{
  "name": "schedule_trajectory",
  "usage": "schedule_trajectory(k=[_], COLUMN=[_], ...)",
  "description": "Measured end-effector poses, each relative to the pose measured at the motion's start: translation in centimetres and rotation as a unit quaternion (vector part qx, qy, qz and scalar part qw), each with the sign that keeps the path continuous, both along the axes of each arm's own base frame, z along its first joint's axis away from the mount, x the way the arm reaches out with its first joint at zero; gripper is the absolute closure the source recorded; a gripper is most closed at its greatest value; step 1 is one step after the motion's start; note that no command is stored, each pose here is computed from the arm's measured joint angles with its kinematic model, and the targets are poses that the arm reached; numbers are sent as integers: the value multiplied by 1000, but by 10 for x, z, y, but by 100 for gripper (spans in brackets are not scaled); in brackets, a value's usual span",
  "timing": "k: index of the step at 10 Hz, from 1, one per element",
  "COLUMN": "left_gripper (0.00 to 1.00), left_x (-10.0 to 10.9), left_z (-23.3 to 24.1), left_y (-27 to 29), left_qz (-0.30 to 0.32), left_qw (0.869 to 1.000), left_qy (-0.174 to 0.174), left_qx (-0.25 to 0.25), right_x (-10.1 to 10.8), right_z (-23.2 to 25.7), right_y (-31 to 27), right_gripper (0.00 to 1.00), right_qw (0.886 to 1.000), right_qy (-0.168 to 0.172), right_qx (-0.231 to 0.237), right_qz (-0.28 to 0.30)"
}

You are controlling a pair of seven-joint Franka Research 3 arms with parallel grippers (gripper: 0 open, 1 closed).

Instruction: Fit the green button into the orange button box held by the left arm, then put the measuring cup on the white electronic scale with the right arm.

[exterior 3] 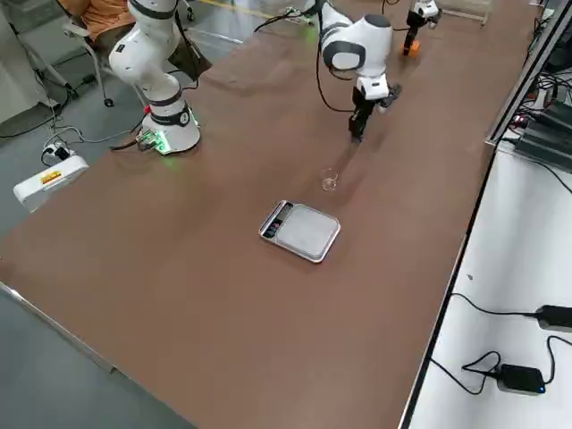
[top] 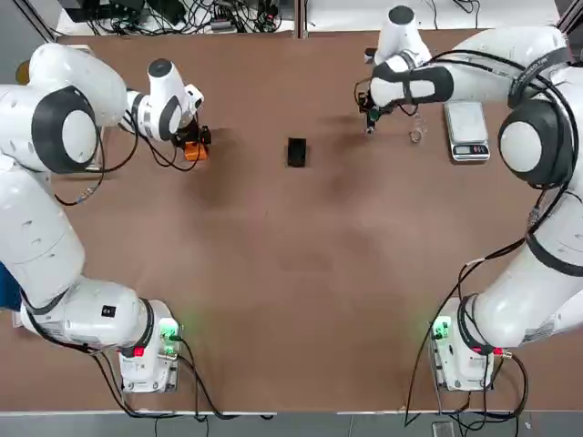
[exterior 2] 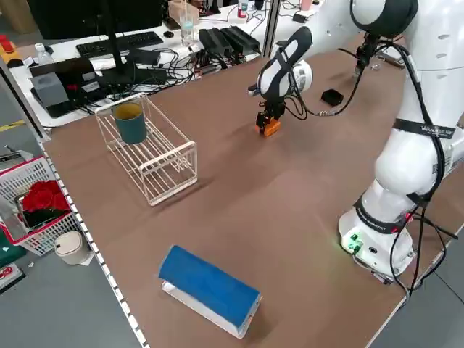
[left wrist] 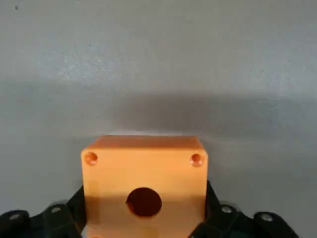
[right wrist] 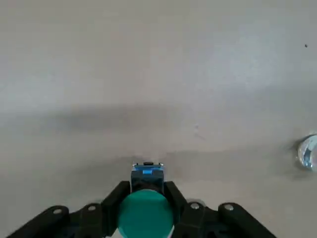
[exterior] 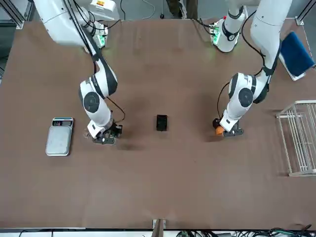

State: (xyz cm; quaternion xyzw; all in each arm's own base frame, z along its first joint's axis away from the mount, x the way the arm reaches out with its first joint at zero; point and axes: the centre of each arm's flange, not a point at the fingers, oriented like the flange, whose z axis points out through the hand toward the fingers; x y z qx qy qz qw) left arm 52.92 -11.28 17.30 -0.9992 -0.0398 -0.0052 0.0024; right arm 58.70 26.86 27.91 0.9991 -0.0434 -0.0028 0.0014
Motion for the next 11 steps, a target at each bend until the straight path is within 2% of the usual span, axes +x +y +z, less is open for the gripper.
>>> schedule_trajectory(k=[3,5,8,11], left_gripper=[14,14,14,14], left_x=[15,36,77,94], left_z=[20,57,130,157], left_y=[-2,-4,-11,-17], left_qz=[1,4,22,30], left_qw=[1000,1000,1000,999], left_qy=[-21,-16,-1,-4], left_qx=[-3,4,2,-11], right_x=[2,-18,-50,-69], right_z=[83,97,70,25], right_y=[65,123,212,258], right_gripper=[63,63,63,63], right_qw=[1000,999,999,1000], right_qy=[-4,-10,-1,-12], right_qx=[15,28,36,11], right_qz=[-25,-35,-21,-5])
